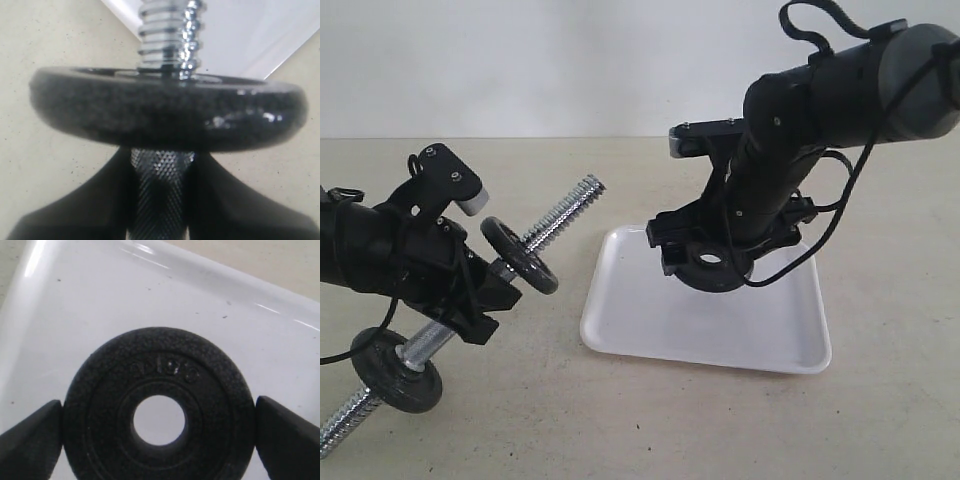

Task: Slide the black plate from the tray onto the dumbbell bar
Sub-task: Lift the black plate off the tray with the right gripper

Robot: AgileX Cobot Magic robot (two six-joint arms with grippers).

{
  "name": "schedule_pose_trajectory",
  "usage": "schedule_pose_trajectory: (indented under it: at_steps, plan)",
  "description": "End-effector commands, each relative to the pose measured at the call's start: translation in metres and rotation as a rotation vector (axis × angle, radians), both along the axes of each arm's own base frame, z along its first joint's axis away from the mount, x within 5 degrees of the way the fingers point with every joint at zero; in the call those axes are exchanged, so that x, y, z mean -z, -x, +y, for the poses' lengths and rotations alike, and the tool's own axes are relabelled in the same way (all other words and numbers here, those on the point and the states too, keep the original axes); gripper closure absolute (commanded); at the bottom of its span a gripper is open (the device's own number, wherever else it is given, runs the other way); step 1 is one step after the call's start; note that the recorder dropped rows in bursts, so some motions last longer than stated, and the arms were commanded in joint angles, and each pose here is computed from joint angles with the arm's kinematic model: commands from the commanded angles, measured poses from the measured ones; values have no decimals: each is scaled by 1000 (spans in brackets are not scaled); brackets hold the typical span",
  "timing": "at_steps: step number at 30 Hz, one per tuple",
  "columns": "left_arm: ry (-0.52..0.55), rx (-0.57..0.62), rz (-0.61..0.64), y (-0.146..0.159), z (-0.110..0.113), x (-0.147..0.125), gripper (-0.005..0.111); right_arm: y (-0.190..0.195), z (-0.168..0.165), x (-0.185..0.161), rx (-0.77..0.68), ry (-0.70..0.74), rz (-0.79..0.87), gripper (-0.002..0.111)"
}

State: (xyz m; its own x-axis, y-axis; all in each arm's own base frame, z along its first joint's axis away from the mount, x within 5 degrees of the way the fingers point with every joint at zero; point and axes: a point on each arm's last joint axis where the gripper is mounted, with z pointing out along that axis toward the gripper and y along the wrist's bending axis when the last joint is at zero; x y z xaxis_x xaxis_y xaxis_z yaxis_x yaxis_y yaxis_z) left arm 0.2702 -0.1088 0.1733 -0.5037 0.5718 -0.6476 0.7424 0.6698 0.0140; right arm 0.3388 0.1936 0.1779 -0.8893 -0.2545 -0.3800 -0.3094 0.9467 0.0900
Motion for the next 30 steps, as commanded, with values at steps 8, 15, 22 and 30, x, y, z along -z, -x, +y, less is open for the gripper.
schedule_pose_trajectory:
  at_steps: [8,15,22,30]
  plan:
    - [77,-34,-39,-2,-3,-21,102,-20,-31,-19,-6,-276,12,108]
    - [79,-29,-36,-2,-4,-21,102,-25,-49,-21,-29,-335,34,108]
    - [81,2,-34,0,-5,-21,102,-29,-63,-32,-85,-530,48,108]
    - [86,24,-28,1,-6,-21,102,-27,-80,-37,-156,-622,77,108]
